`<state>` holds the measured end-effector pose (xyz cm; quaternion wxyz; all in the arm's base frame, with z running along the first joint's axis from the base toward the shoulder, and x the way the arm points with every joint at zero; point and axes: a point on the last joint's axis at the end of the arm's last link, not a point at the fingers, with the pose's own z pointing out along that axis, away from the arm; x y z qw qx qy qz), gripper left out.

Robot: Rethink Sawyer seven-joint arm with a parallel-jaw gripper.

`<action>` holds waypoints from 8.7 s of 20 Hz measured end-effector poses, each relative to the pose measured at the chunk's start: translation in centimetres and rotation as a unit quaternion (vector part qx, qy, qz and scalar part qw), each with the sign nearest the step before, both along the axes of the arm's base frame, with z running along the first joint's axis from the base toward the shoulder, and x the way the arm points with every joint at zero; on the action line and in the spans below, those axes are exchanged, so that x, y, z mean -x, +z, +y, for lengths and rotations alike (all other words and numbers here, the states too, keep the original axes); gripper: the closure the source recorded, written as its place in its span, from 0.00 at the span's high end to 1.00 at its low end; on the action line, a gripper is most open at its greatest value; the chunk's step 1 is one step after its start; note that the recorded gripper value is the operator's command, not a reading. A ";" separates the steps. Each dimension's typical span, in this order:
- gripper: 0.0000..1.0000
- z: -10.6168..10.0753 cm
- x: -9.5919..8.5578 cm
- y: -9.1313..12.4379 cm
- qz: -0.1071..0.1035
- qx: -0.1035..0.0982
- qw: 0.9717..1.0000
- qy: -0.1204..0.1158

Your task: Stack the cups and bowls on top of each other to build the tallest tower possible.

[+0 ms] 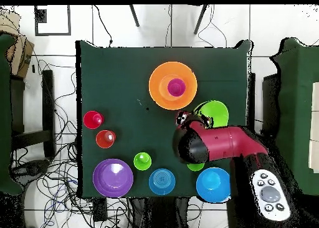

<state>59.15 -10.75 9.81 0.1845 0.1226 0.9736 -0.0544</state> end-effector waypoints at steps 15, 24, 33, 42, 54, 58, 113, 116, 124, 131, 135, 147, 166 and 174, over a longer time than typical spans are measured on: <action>0.00 -1.6 -0.1 -2.0 0.017 0.004 0.999 -0.038; 0.00 -2.5 -0.8 -2.7 0.021 0.037 0.998 -0.049; 0.00 -1.4 -4.0 -2.4 0.005 0.054 0.996 -0.064; 0.00 -2.4 -6.6 -0.8 -0.008 0.043 0.993 -0.112; 0.00 1.7 -10.1 1.1 0.000 0.059 0.993 -0.107; 0.00 4.6 -11.7 1.4 -0.003 0.062 0.994 -0.093; 0.00 9.3 -14.5 1.8 -0.022 0.161 0.984 -0.070; 0.00 9.3 -14.6 1.9 -0.023 0.159 0.984 -0.074; 0.00 9.3 -14.8 1.9 -0.025 0.147 0.985 -0.087; 0.00 8.8 -15.0 1.8 -0.026 0.138 0.985 -0.101; 0.00 9.0 -15.1 1.6 -0.025 0.133 0.985 -0.106; 0.00 10.4 -14.7 -0.5 -0.013 0.123 0.986 -0.109; 0.00 13.0 -14.4 -2.4 -0.003 0.113 0.988 -0.107; 0.00 10.7 -14.5 -2.5 -0.001 0.109 0.986 -0.123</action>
